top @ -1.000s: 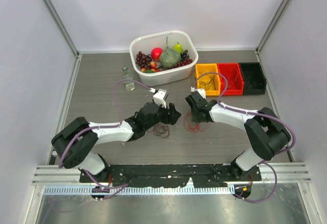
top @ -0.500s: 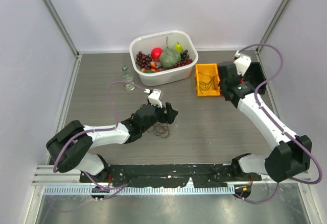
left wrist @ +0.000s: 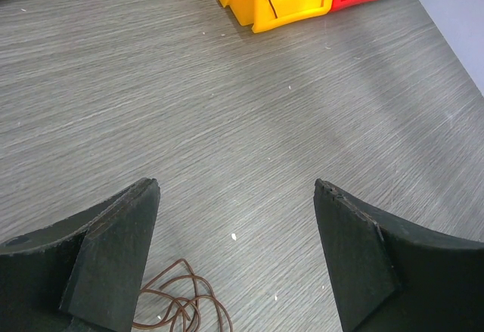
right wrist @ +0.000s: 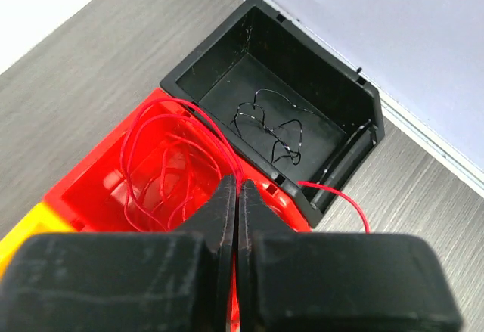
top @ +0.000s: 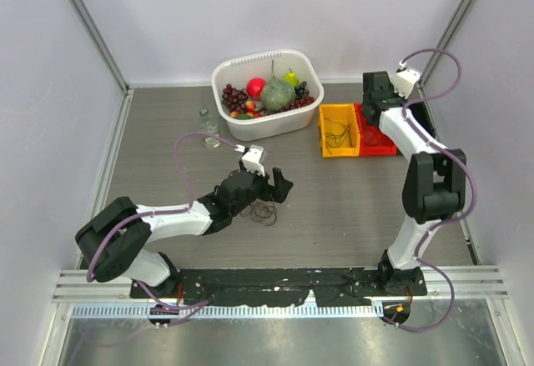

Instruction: Untangle the cables

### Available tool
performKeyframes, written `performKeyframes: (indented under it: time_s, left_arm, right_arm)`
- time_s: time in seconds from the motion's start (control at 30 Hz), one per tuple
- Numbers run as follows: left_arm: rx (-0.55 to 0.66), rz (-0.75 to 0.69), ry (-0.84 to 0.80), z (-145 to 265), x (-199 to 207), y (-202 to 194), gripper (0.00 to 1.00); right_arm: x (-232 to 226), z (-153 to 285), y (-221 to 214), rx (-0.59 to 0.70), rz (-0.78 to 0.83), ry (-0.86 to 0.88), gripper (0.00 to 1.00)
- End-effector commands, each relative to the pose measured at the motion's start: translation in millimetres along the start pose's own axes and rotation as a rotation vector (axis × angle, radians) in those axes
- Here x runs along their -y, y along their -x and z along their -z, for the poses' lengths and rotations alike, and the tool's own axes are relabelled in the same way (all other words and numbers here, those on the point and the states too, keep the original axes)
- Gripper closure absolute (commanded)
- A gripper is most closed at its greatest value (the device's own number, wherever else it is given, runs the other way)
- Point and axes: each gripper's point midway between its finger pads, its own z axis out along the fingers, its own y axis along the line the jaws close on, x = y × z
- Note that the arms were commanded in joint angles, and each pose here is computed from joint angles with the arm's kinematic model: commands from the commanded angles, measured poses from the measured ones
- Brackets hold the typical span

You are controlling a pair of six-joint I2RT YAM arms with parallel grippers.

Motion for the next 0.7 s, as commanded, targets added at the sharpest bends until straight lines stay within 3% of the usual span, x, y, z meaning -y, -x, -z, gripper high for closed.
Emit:
performKeyframes:
  time_s: [0.0,0.27,0.47,0.53,0.67]
  left_arm:
    - [0.076,0.005,-0.019,1,6,22,0.13]
    - [0.072,0.002,-0.013,0,5,20,0.13]
    - [0.061,0.002,-0.011,-4,4,17,0.13]
    - [0.056,0.004,-0.01,-5,4,16,0.13]
    - [0.055,0.007,-0.013,-6,5,16,0.13]
  right_arm:
    - [-13,-23,10,0.087,0.027,-0.073,0.99]
    - [-71,-58,-67,-0.137,0.106,0.134,0.99]
    - [-82,-72,-75,-0.232,0.035,0.268,0.99]
    - [-76,-70,-65,-0.239,0.047,0.256,0.92]
    - [-59,-43,-37,-0.207,0.022,0.263,0.67]
